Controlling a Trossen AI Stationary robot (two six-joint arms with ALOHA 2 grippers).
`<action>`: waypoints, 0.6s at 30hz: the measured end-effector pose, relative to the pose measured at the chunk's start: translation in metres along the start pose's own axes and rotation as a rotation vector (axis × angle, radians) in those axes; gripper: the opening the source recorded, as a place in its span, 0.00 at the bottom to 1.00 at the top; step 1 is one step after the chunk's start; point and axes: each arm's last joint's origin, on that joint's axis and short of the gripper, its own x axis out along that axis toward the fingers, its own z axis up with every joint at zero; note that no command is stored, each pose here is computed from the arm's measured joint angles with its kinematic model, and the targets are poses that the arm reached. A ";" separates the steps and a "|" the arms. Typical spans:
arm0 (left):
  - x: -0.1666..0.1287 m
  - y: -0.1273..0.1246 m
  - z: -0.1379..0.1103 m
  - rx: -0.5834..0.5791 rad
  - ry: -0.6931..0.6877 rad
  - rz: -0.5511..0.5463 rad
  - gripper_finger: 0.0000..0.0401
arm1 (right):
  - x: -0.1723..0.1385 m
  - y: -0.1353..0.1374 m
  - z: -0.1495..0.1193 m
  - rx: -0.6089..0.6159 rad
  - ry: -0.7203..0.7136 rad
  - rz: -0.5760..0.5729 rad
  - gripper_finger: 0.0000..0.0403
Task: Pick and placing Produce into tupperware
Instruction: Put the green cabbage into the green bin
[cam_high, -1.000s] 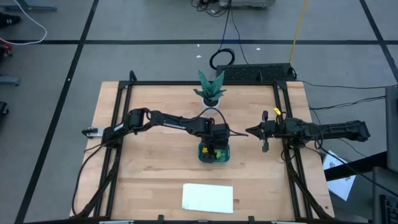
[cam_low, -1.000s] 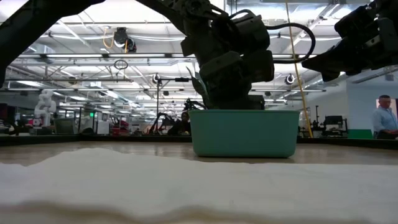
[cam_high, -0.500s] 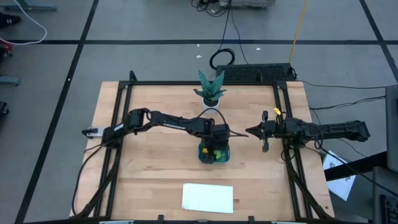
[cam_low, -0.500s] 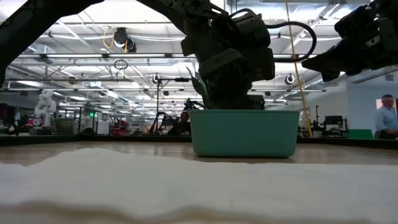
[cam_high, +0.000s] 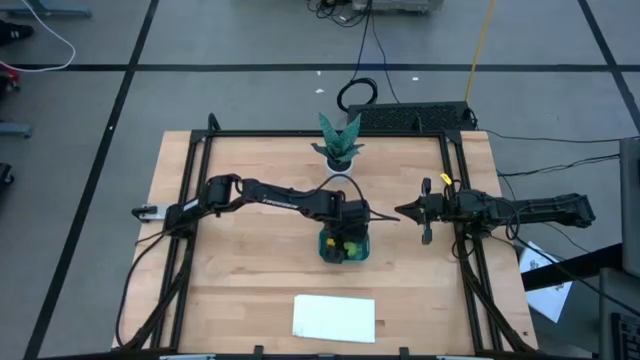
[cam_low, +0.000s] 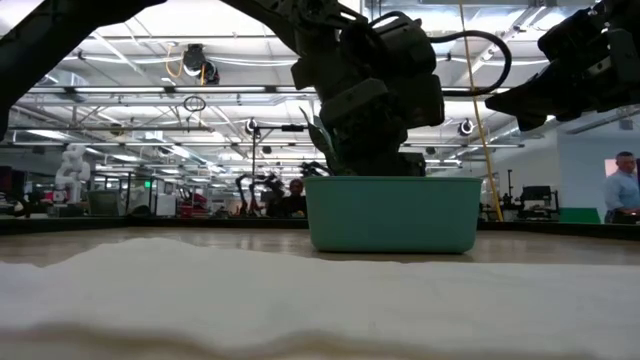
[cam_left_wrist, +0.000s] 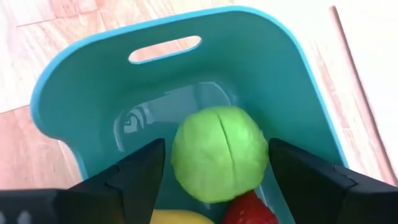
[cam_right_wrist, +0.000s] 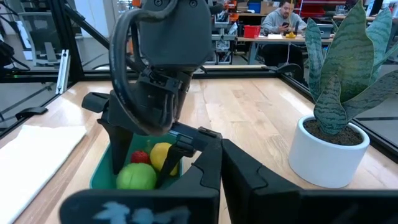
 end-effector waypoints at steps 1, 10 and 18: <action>0.000 0.000 0.000 0.000 0.000 0.001 0.73 | 0.000 0.000 0.000 0.000 0.000 0.000 0.00; 0.000 0.000 0.000 0.005 0.005 0.013 0.74 | 0.000 0.000 0.000 0.000 0.000 0.000 0.00; -0.017 -0.005 0.010 0.024 0.053 0.070 0.74 | 0.000 0.000 0.000 0.000 0.000 0.000 0.00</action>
